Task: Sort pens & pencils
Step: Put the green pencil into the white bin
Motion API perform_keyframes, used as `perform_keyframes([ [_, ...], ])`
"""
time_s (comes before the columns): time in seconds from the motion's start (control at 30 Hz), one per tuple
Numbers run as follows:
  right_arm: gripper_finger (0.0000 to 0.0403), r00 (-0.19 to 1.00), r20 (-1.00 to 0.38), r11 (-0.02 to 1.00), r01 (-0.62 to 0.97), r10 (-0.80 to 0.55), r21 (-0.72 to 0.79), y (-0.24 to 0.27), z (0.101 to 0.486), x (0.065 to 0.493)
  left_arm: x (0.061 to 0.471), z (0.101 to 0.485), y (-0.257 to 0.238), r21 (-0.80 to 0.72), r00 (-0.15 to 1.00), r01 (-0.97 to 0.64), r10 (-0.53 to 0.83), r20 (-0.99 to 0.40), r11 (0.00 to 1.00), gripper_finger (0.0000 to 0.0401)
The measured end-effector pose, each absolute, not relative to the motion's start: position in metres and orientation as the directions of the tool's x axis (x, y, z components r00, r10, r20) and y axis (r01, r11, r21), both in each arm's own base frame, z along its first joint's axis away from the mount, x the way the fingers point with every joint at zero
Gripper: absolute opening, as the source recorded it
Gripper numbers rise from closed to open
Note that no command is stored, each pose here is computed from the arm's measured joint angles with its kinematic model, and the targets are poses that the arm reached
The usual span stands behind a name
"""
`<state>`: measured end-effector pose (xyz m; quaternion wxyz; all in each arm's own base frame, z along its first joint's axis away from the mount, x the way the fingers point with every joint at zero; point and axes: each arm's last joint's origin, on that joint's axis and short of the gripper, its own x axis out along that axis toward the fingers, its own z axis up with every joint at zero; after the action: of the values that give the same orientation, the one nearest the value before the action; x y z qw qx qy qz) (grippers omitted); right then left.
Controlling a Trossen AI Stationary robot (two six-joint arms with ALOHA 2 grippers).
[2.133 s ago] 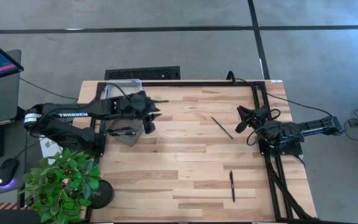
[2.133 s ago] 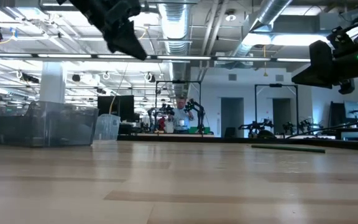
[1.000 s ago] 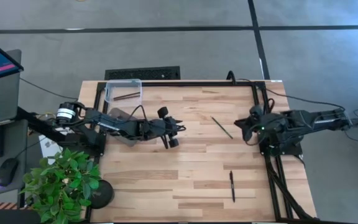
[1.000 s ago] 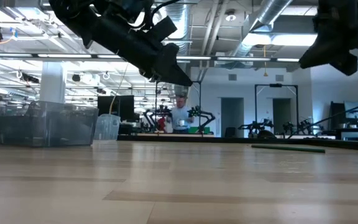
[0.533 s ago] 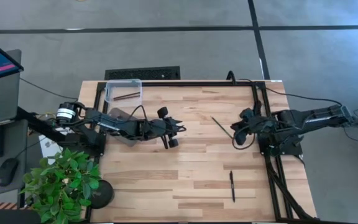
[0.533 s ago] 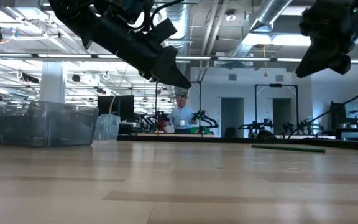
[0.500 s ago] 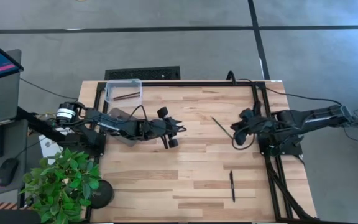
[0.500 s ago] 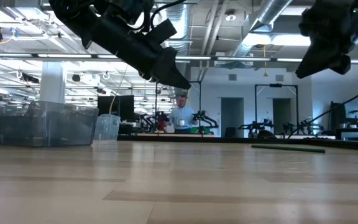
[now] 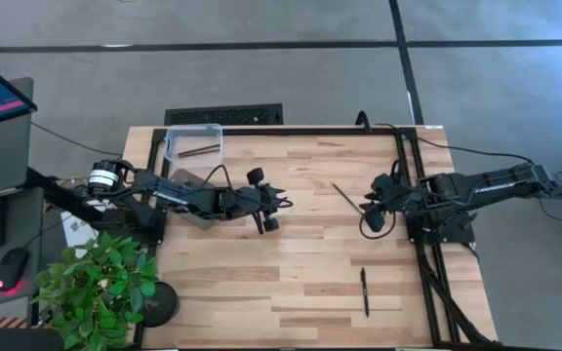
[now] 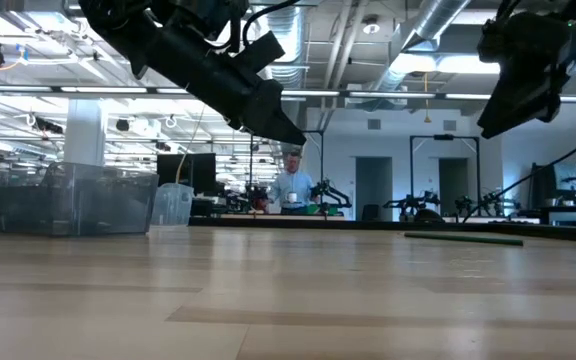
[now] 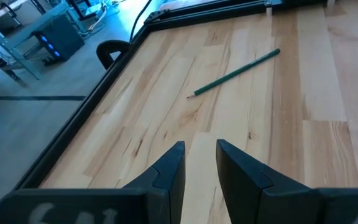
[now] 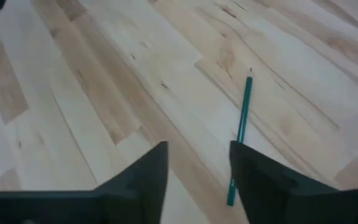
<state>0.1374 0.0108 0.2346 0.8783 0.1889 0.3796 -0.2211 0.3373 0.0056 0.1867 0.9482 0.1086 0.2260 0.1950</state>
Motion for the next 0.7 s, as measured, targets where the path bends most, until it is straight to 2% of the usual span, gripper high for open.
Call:
perform_keyframes([
  [0.1, 0.023, 0.618, -0.748, 0.835, 0.526, -0.243, 0.164, 0.011, 0.235, 0.137, 0.337, 0.187, 0.006, 0.295, 0.822, -0.32, 0.419, -0.386, 0.9, 0.0083],
  [0.2, 0.025, 0.615, -0.751, 0.825, 0.538, -0.242, 0.174, 0.011, 0.235, 0.137, 0.337, 0.187, 0.006, 0.295, 0.821, -0.321, 0.42, -0.386, 0.9, 0.0083],
  [0.27, 0.0254, 0.585, -0.77, 0.793, 0.581, -0.253, 0.181, 0.01, 0.231, 0.139, 0.337, 0.187, 0.006, 0.295, 0.821, -0.321, 0.42, -0.386, 0.9, 0.0083],
  [0.43, 0.0255, 0.422, -0.868, 0.735, 0.67, -0.261, 0.104, 0.005, 0.214, 0.145, 0.337, 0.187, 0.006, 0.295, 0.821, -0.321, 0.42, -0.387, 0.9, 0.0083],
  [0.7, 0.0255, 0.252, -0.947, 0.712, 0.701, -0.201, 0.035, -0.005, 0.189, 0.165, 0.337, 0.186, 0.006, 0.296, 0.819, -0.32, 0.42, -0.391, 0.9, 0.0083],
])
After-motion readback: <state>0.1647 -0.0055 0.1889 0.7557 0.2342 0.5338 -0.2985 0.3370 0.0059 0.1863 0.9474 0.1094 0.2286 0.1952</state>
